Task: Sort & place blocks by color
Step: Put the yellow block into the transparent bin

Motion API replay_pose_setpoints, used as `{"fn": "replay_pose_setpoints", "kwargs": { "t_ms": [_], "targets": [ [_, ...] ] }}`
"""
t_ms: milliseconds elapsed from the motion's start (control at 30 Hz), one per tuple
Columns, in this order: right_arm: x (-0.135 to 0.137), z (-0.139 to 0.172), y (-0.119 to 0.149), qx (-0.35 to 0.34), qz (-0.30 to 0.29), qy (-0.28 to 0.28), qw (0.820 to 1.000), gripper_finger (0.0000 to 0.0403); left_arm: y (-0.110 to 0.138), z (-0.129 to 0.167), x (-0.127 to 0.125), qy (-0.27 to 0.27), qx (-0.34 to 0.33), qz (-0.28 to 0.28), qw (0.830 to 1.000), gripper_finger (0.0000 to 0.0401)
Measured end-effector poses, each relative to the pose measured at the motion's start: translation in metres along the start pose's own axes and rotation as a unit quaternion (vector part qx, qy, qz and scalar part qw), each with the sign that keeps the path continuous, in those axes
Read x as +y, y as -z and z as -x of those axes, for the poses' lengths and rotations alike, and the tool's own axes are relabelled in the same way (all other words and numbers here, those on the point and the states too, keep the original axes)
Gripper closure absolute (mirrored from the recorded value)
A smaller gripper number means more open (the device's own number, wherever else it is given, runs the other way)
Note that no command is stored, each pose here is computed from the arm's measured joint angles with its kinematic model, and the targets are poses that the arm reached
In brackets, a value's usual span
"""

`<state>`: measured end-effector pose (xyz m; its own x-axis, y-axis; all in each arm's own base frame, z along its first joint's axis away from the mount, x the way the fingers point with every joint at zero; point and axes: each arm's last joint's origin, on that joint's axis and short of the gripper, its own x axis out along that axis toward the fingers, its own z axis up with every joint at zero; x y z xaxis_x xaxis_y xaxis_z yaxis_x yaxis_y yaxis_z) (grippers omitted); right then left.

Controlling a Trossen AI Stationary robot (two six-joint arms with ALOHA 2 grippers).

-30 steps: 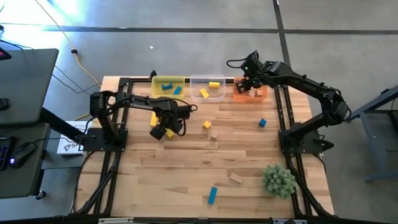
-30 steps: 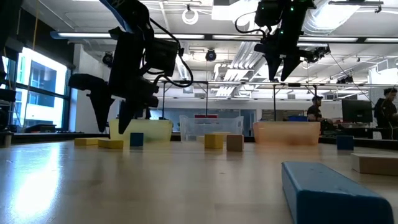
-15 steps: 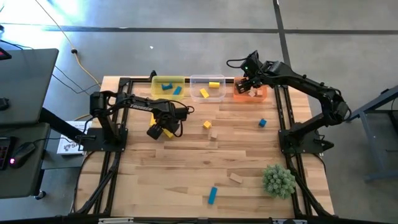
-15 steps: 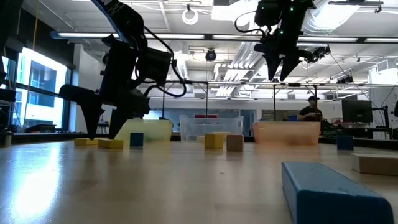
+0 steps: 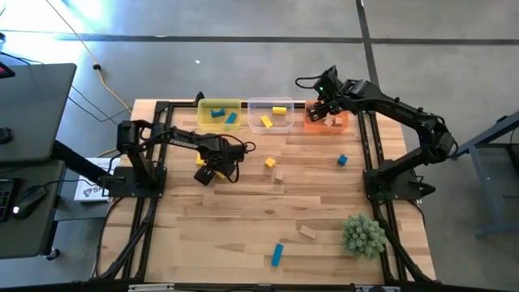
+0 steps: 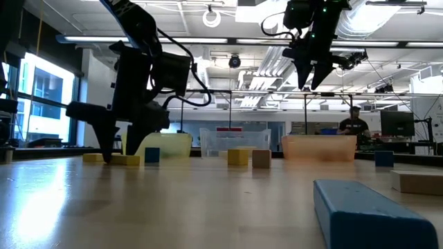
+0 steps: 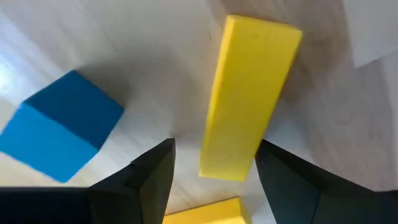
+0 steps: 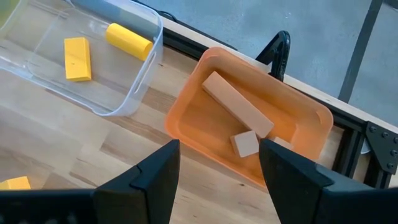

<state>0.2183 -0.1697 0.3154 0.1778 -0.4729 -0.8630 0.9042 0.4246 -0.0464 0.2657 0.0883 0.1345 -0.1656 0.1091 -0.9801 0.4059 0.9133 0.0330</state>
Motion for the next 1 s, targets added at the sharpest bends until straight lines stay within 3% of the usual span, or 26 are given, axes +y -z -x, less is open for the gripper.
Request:
{"fn": "replay_pose_setpoints", "kwargs": {
  "t_ms": [233, 600, 1000],
  "targets": [
    [0.0, 0.0, 0.0, 0.0, -0.008, 0.0, 1.0, 0.0195, -0.0016, 0.0, 0.0001, 0.009, -0.017, 0.001, 1.0, 0.0204],
    [0.0, 0.0, -0.0001, 0.0, -0.014, 0.0, 1.0, 0.0195, -0.0032, 0.0014, 0.001, 0.01, -0.033, 0.004, 0.999, 0.0326],
    [0.0024, 0.0001, 0.0009, 0.019, -0.022, -0.042, 0.999, 0.0195, -0.0086, 0.0088, 0.007, 0.004, -0.059, 0.07, 0.996, 0.0327]
  ]
}}
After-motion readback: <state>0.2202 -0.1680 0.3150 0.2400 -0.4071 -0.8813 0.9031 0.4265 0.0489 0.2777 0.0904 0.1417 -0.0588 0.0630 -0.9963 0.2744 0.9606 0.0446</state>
